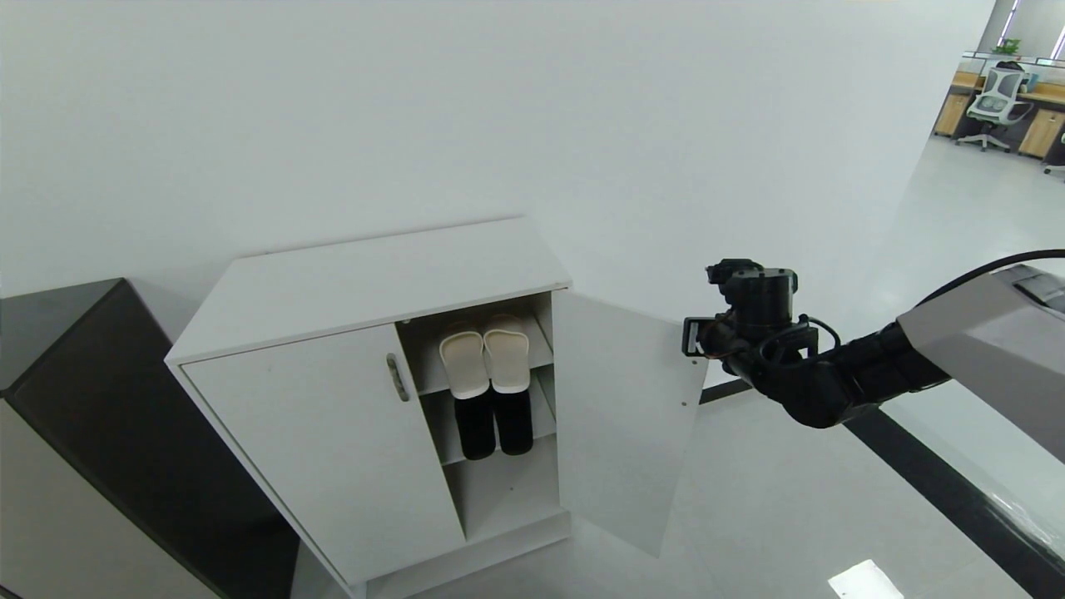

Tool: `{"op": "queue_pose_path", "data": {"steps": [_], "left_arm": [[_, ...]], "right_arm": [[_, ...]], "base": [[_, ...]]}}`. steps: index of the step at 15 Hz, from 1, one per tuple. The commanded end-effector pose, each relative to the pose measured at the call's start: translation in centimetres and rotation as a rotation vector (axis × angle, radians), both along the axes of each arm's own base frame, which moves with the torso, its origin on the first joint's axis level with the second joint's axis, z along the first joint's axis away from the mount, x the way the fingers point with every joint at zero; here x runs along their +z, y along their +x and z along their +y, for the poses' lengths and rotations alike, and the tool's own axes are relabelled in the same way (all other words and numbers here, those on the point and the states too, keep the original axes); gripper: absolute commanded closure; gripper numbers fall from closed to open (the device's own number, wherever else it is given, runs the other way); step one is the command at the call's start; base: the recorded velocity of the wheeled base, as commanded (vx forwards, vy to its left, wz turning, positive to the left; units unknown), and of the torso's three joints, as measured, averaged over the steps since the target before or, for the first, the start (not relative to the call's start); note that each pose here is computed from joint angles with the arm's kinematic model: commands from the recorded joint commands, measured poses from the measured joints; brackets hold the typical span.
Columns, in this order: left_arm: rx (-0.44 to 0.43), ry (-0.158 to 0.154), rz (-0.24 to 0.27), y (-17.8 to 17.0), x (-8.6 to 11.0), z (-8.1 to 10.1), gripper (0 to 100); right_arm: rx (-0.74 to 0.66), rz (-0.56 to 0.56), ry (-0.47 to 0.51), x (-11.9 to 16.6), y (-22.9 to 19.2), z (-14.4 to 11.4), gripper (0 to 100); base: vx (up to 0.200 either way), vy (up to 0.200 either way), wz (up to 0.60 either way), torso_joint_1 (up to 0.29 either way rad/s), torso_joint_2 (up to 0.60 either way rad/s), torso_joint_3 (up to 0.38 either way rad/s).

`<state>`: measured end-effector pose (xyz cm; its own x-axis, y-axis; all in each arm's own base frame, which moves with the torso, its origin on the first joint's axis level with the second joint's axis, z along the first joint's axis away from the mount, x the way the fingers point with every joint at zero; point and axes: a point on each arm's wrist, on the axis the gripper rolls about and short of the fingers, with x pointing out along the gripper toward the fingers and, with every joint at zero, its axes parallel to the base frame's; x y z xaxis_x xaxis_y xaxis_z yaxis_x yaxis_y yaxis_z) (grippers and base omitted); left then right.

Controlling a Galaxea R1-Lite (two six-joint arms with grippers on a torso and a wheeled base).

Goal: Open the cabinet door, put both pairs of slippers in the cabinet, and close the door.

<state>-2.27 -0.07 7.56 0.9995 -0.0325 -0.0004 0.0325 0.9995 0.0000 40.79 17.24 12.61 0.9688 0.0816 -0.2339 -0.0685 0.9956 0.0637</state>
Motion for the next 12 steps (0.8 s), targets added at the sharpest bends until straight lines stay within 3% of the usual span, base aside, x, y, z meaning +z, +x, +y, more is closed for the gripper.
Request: {"op": "queue_pose_path", "data": {"steps": [1, 8, 12], "left_arm": [[0.0, 0.0, 0.0, 0.0, 0.0, 0.0, 100], [0.0, 0.0, 0.0, 0.0, 0.0, 0.0, 100], [0.0, 0.0, 0.0, 0.0, 0.0, 0.0, 100]], "right_arm": [[0.046, 0.002, -0.002, 1.0, -2.3, 1.2, 100], [0.208, -0.039, 0.017, 4.0, -9.4, 4.9, 100], [0.262, -0.017, -0.002, 3.4, -10.8, 5.5, 100]], "base": [[0.0, 0.0, 0.0, 0.0, 0.0, 0.0], [0.0, 0.0, 0.0, 0.0, 0.0, 0.0], [0.0, 0.0, 0.0, 0.0, 0.0, 0.0]]}}
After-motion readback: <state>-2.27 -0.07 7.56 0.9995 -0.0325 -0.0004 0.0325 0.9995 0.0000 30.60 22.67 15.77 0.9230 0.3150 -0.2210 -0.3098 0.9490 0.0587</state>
